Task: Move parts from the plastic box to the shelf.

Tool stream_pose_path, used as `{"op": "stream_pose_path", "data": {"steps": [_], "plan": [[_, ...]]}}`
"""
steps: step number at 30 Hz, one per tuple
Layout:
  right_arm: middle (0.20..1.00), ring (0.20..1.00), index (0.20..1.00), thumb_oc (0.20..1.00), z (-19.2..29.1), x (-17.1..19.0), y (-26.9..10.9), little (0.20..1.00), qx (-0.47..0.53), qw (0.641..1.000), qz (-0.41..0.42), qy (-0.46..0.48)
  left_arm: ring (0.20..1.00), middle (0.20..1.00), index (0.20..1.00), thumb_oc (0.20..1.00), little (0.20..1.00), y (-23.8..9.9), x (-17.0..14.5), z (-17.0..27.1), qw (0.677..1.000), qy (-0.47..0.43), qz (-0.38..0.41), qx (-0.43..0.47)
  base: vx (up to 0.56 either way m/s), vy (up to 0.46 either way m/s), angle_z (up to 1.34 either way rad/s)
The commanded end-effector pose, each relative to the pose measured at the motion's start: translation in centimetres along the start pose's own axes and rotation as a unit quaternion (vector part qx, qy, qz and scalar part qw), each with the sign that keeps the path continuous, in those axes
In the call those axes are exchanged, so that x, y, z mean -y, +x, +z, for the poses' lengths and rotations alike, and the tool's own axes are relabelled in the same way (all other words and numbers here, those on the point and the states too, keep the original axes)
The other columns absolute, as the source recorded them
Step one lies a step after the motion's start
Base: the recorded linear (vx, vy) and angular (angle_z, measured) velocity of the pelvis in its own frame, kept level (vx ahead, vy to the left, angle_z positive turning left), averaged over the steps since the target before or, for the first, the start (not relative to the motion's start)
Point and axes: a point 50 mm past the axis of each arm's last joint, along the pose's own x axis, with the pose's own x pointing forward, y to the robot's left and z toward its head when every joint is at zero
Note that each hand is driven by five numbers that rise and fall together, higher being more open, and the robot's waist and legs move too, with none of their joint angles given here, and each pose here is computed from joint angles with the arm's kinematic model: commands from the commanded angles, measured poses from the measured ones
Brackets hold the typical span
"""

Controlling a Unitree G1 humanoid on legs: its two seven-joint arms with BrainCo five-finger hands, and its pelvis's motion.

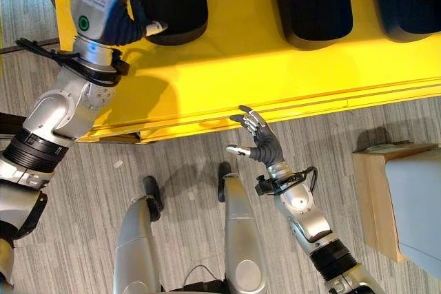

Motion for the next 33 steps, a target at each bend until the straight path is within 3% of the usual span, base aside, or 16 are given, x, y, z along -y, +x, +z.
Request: {"op": "stream_pose_path", "data": {"steps": [1,4,15,23,33], "plan": [[1.0,1.0,1.0,1.0,-0.2,0.1,-0.6,1.0,-0.004,1.0,-0.005,-0.004,1.0,1.0,1.0,1.0,1.0,1.2,-1.2,2.1,0.998,-0.04,0.036,0.036,0.0,0.0,0.0],[1.0,1.0,1.0,1.0,-0.3,0.2,-0.6,1.0,-0.006,1.0,-0.009,-0.005,1.0,1.0,1.0,1.0,1.0,0.9,-0.1,3.0,0.994,-0.108,0.023,0.007,0.0,0.0,0.0],[1.0,1.0,1.0,1.0,-0.4,0.2,-0.6,1.0,-0.012,1.0,-0.012,-0.003,1.0,1.0,1.0,1.0,1.0,1.4,1.7,5.5,0.975,-0.223,-0.003,-0.02,0.0,0.001,0.0],[1.0,1.0,1.0,1.0,-0.5,0.5,-0.7,1.0,-0.021,1.0,-0.018,-0.009,1.0,1.0,1.0,1.0,1.0,1.4,2.8,5.0,0.981,-0.186,-0.05,-0.034,0.0,0.0,0.0],[1.0,1.0,1.0,1.0,-1.1,0.8,-1.0,1.0,-0.048,0.999,-0.013,-0.006,1.0,1.0,1.0,1.0,1.0,1.7,1.4,1.8,0.99,-0.108,-0.062,-0.065,0.0,0.0,0.0]]}}
